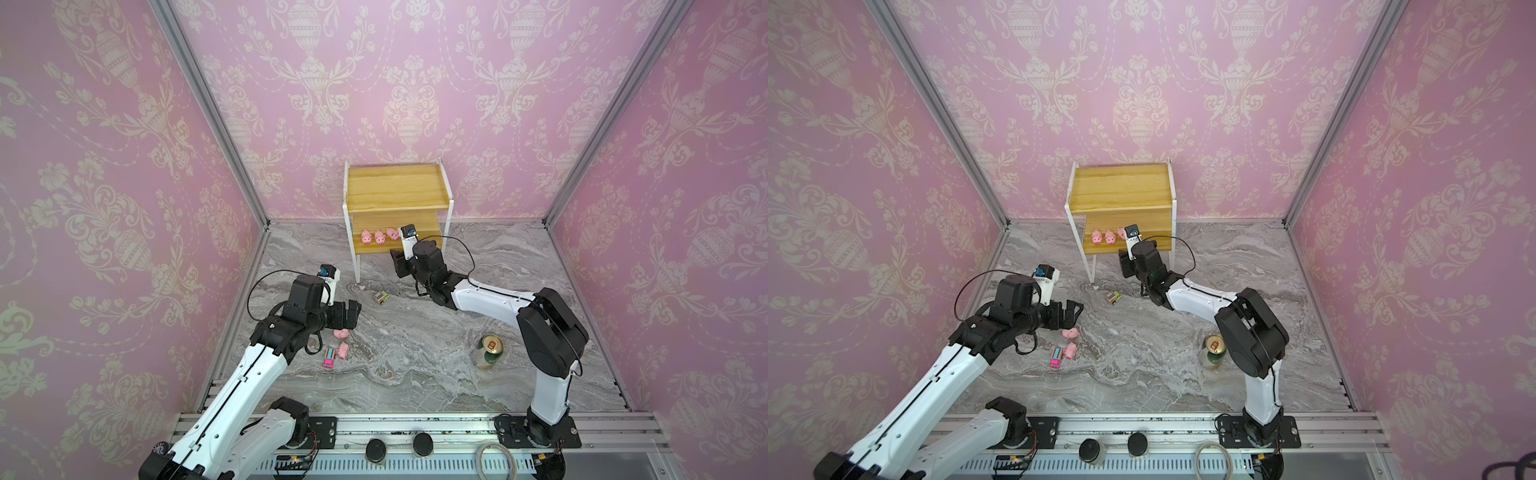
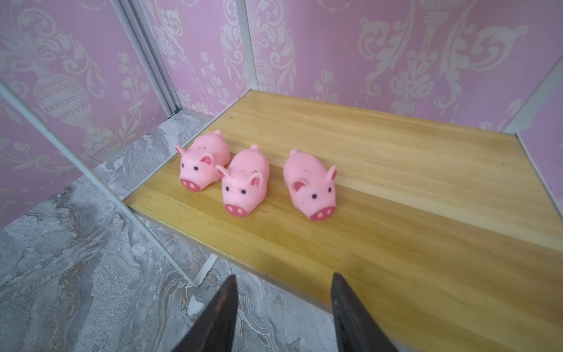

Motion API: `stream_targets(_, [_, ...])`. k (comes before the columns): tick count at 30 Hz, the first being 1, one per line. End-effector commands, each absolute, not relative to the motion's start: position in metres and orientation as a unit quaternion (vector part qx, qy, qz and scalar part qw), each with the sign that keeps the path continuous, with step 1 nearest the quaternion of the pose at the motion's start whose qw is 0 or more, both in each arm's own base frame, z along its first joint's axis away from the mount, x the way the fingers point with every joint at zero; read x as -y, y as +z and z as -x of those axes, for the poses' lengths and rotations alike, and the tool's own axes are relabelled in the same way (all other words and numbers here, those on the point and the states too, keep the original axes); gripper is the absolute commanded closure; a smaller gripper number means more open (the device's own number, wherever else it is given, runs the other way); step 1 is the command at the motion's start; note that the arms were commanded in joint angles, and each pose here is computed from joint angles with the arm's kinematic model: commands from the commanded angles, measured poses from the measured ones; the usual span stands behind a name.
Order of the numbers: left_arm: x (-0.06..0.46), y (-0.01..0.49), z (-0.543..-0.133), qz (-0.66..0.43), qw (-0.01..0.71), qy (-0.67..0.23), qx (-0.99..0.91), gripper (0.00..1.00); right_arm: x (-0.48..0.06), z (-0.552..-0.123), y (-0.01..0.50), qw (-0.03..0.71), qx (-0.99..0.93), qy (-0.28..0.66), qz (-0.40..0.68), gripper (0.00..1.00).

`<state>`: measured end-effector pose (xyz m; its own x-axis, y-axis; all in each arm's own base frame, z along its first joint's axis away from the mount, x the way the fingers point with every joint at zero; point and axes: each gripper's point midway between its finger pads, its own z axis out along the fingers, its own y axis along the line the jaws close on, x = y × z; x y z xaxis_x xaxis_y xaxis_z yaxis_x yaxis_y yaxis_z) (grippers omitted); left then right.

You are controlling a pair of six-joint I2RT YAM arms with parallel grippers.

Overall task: Organize plastic toys on shelves
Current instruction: Place the plastic toy on the shelf, then pick up the plastic toy from the shelf.

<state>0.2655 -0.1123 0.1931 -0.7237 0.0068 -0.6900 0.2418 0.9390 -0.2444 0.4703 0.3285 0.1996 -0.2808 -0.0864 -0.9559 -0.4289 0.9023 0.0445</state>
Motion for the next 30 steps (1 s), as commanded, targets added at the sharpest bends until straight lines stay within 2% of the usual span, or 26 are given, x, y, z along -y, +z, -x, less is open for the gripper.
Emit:
stream_targets(1, [0.113, 0.19, -0.263, -0.081, 0.362, -0.156, -0.915, 0.01, -0.336, -0.482, 0.214, 0.603, -0.76, 0.158, 0.184, 0.48])
stream_targets(14, [0.113, 0.187, -0.264, -0.082, 0.358, -0.153, -0.917, 0.01, -0.335, -0.503, 0.22, 0.625, -0.739, 0.173, 0.183, 0.47])
stream_targets(30, [0.113, 0.186, -0.264, -0.082, 0.356, -0.152, -0.918, 0.01, -0.334, -0.529, 0.212, 0.616, -0.745, 0.173, 0.187, 0.48])
